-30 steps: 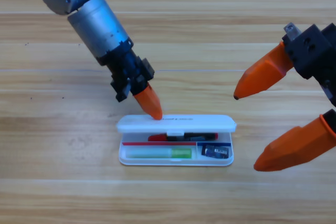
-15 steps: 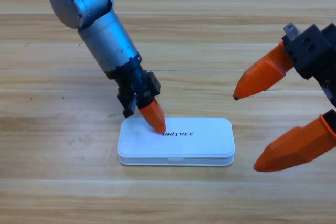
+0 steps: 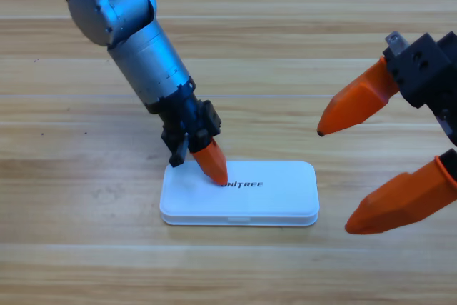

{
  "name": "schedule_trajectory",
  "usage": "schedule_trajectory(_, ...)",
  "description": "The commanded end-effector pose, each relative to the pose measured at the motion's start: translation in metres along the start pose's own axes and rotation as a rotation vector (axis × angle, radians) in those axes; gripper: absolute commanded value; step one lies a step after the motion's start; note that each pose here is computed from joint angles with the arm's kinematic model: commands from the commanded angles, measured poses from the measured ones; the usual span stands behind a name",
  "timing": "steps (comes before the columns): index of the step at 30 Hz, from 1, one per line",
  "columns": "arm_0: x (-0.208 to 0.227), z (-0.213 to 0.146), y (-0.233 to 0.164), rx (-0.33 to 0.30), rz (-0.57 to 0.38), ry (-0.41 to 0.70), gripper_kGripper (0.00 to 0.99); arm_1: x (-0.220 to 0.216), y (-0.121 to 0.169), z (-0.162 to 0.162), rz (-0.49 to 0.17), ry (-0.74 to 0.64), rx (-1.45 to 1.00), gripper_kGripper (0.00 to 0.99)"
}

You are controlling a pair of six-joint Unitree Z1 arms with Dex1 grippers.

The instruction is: Clean up eraser and pencils

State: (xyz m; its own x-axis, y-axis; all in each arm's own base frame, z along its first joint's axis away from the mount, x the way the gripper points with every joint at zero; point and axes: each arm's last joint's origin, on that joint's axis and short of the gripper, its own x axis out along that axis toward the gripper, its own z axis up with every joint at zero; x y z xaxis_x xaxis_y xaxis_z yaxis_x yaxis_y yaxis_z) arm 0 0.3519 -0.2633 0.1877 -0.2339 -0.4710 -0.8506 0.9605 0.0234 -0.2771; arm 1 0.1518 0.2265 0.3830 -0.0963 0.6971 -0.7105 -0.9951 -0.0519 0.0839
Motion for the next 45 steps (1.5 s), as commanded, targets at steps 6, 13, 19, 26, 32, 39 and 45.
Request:
schedule_trajectory(6, 0.029, -0.012, -0.006, -0.013, -0.001, 0.086, 0.000, 0.014, -0.013, -0.008, 0.022, 0.021, 0.044, 0.985)
schedule_trajectory(13, -0.036, 0.016, -0.035, 0.017, 0.081, 0.044, 0.000, 0.014, -0.013, -0.008, 0.022, 0.021, 0.046, 0.985)
schedule_trajectory(19, -0.121, 0.045, -0.109, 0.101, 0.153, -0.030, 0.058, 0.014, -0.013, -0.007, 0.021, 0.020, 0.046, 0.985)
schedule_trajectory(26, -0.172, 0.034, -0.183, 0.148, 0.211, -0.097, 0.990, 0.014, -0.013, -0.007, 0.019, 0.022, 0.045, 0.983)
schedule_trajectory(32, -0.178, 0.024, -0.200, 0.147, 0.208, -0.108, 0.990, 0.014, -0.013, -0.007, 0.018, 0.023, 0.045, 0.983)
schedule_trajectory(39, -0.167, 0.019, -0.196, 0.118, 0.202, -0.095, 0.990, 0.014, -0.013, -0.007, 0.017, 0.023, 0.045, 0.983)
schedule_trajectory(45, -0.173, 0.016, -0.199, 0.108, 0.254, -0.117, 0.990, 0.014, -0.013, -0.007, 0.016, 0.023, 0.047, 0.983)
